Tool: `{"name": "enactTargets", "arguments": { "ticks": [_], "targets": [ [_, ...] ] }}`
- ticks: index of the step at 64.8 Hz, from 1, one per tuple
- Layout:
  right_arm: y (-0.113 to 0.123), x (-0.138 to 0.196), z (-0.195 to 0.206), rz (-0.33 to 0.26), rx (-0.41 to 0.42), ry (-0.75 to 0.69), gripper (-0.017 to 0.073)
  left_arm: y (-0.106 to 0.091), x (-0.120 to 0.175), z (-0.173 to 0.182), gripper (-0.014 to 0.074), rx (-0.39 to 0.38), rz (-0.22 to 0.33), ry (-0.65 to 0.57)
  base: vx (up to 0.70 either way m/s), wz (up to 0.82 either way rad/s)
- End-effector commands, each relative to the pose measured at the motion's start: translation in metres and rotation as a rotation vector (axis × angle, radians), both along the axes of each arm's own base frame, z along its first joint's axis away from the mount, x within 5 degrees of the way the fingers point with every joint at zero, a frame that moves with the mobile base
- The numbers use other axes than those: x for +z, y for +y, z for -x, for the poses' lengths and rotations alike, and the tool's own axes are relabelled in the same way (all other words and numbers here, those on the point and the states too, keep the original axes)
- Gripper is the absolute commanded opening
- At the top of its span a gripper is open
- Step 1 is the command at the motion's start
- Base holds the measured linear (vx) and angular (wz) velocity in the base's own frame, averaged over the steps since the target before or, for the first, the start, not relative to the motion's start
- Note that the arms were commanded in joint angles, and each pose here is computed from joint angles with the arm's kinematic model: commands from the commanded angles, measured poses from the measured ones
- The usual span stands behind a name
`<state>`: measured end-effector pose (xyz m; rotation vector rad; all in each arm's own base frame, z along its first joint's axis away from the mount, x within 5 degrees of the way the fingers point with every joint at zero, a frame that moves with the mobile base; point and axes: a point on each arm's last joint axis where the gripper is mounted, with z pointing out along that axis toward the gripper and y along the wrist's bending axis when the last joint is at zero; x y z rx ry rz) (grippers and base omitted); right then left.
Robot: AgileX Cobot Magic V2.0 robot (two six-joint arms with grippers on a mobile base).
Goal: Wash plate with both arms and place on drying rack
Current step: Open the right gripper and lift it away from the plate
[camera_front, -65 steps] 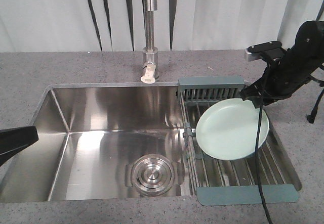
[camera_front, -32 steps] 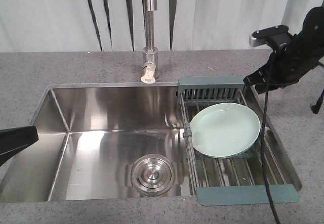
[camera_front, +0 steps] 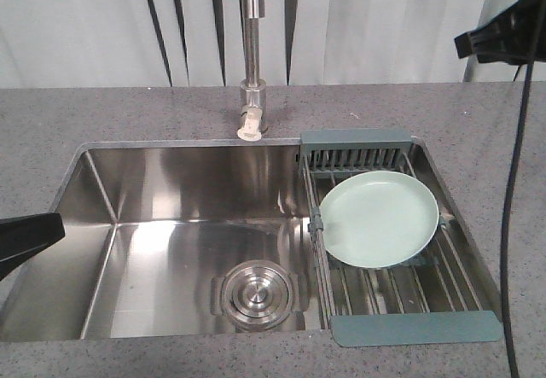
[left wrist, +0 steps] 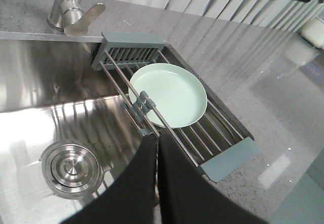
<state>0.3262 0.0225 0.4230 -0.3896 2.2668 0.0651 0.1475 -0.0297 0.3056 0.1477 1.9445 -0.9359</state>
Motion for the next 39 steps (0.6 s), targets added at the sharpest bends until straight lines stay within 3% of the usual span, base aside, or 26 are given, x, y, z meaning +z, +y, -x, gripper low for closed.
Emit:
{"name": "enactTargets", "arguments": {
  "ticks": [1,8,17,39],
  "targets": [
    [0.003,0.041,0.033,-0.062,0.027,-0.193,-0.0008,0.0,0.01,0.0,-0.0006,0.005,0.022,-0.031,0.0,0.0],
    [0.007,0.038,0.067,-0.112,0.069,-0.254,-0.0006,0.0,0.013,-0.001,-0.0006,0.012,0.054,-0.047,0.0,0.0],
    [0.008,0.02,0.124,-0.097,0.108,-0.327,-0.0006,0.0,0.014,-0.001,-0.0006,0.013,0.062,-0.049,0.0,0.0],
    [0.004,-0.051,0.239,-0.064,0.105,-0.443,-0.0006,-0.002,0.014,-0.002,-0.0006,-0.008,0.083,-0.044,0.0,0.0]
  ]
}}
